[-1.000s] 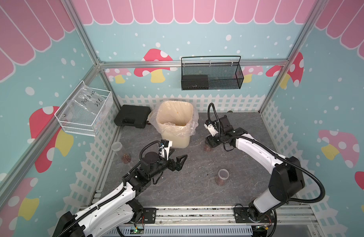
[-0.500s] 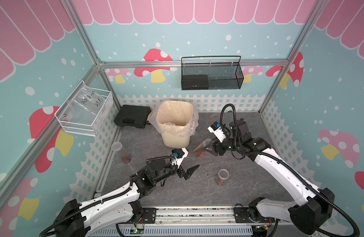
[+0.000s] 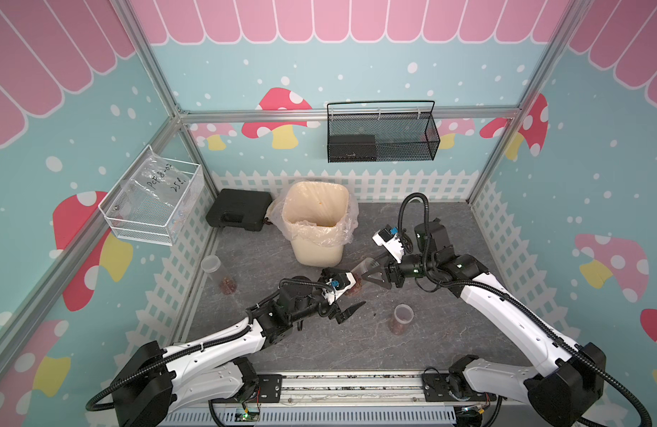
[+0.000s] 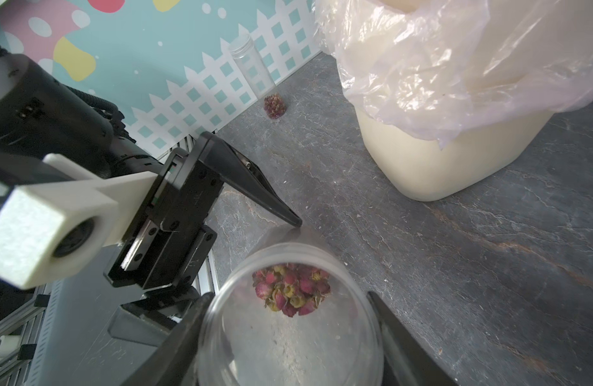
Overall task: Empty the moldy dried flower tea in the jars
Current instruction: Pick up the jar from the center of the board, then unscrew the lid from the jar.
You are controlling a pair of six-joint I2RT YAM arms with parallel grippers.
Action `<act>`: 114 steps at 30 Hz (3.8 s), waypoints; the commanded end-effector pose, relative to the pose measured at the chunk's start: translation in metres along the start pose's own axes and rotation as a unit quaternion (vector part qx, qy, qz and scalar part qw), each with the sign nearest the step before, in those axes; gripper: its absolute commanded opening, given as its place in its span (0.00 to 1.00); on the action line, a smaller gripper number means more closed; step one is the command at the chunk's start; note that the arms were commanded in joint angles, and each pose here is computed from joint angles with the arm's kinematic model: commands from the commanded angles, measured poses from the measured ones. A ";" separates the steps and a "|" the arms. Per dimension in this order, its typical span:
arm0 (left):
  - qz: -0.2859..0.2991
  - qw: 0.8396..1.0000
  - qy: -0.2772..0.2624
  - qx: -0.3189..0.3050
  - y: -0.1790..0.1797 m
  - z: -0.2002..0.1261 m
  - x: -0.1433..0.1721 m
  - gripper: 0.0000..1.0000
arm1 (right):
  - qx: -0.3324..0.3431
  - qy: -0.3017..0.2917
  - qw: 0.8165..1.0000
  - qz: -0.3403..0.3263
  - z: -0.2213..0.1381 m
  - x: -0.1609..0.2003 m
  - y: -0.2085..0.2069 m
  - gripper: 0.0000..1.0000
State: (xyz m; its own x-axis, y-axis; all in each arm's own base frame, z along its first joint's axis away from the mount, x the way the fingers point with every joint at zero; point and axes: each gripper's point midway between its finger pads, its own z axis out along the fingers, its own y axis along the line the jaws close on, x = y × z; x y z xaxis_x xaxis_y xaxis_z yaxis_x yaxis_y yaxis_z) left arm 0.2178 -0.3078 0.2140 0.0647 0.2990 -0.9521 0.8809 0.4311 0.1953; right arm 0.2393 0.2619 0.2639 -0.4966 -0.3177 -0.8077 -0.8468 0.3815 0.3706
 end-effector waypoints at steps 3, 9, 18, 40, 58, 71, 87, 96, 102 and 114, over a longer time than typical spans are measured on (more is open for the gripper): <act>0.037 0.999 0.008 -0.020 0.007 0.006 0.001 0.99 | -0.046 -0.012 0.999 -0.026 0.003 -0.005 0.018 0.23; 0.047 0.998 0.016 -0.038 0.013 0.010 0.009 0.98 | -0.046 -0.001 0.999 -0.025 0.009 0.001 0.016 0.22; 0.050 0.998 -0.003 -0.044 0.014 0.009 0.008 0.76 | -0.037 0.009 0.999 -0.021 0.015 0.003 0.008 0.22; 0.144 0.985 -0.001 -0.094 0.023 -0.009 0.020 0.54 | 0.045 0.016 0.999 -0.019 -0.009 -0.026 0.002 0.86; 0.178 0.976 0.000 -0.124 0.031 -0.015 0.018 0.50 | -0.008 0.072 0.996 0.043 0.028 0.007 0.001 0.95; 0.171 0.978 0.010 -0.123 0.032 -0.013 0.021 0.48 | -0.037 0.100 0.994 0.035 0.045 0.021 0.011 0.80; 0.137 0.987 0.006 -0.084 0.019 -0.013 0.022 0.48 | 0.001 0.087 0.996 0.004 0.031 0.013 0.009 0.84; 0.134 0.987 0.013 -0.083 0.020 -0.013 0.022 0.48 | -0.008 0.096 0.995 0.007 0.035 0.019 0.011 0.76; 0.126 0.988 0.015 -0.083 0.021 -0.011 0.021 0.47 | -0.002 0.124 0.992 0.008 0.039 0.035 0.009 0.82; 0.121 0.992 0.024 -0.041 0.007 -0.008 0.025 0.43 | 0.001 0.127 0.990 -0.055 0.041 0.029 0.005 0.34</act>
State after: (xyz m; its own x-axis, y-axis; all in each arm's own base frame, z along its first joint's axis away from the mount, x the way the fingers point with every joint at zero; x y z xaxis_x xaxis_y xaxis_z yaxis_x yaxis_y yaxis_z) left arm 0.2306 -0.2771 0.1749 0.2066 0.4953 -0.8438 0.7667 0.4538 0.4541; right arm 0.2244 0.2914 0.2254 -0.5279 -0.5097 -0.6794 -0.8471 0.3732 0.3783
